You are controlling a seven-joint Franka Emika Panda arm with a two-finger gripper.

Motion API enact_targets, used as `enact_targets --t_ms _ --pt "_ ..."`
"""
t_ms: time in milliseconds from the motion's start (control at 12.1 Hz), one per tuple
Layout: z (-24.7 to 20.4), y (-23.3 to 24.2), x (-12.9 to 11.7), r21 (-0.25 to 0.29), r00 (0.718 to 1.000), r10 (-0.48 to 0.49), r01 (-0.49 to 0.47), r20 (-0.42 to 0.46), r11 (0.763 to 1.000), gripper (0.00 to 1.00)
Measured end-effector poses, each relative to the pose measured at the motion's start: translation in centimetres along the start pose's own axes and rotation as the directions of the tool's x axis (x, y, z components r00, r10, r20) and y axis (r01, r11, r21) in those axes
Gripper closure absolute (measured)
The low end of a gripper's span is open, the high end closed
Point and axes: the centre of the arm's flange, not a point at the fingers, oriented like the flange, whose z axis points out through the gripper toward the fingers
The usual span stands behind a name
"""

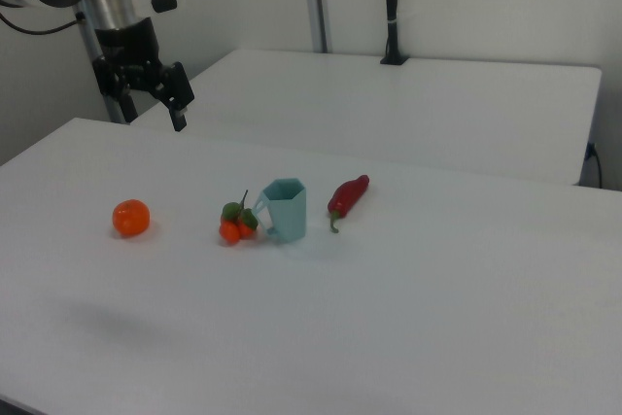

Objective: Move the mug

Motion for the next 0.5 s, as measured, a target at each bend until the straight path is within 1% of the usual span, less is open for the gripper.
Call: enact_targets --t_ms 331,414,497 --pt "0.12 -0.03 0.04 0.0 1.0 0.001 -0.001 0.002 1.0 0.0" --pt "0.24 -0.03 0.09 0.001 0.999 0.031 -0.031 0.004 1.0 0.0" --pt "0.5 -0.03 0.18 0.0 0.996 0.092 -0.092 0.009 0.996 0.0"
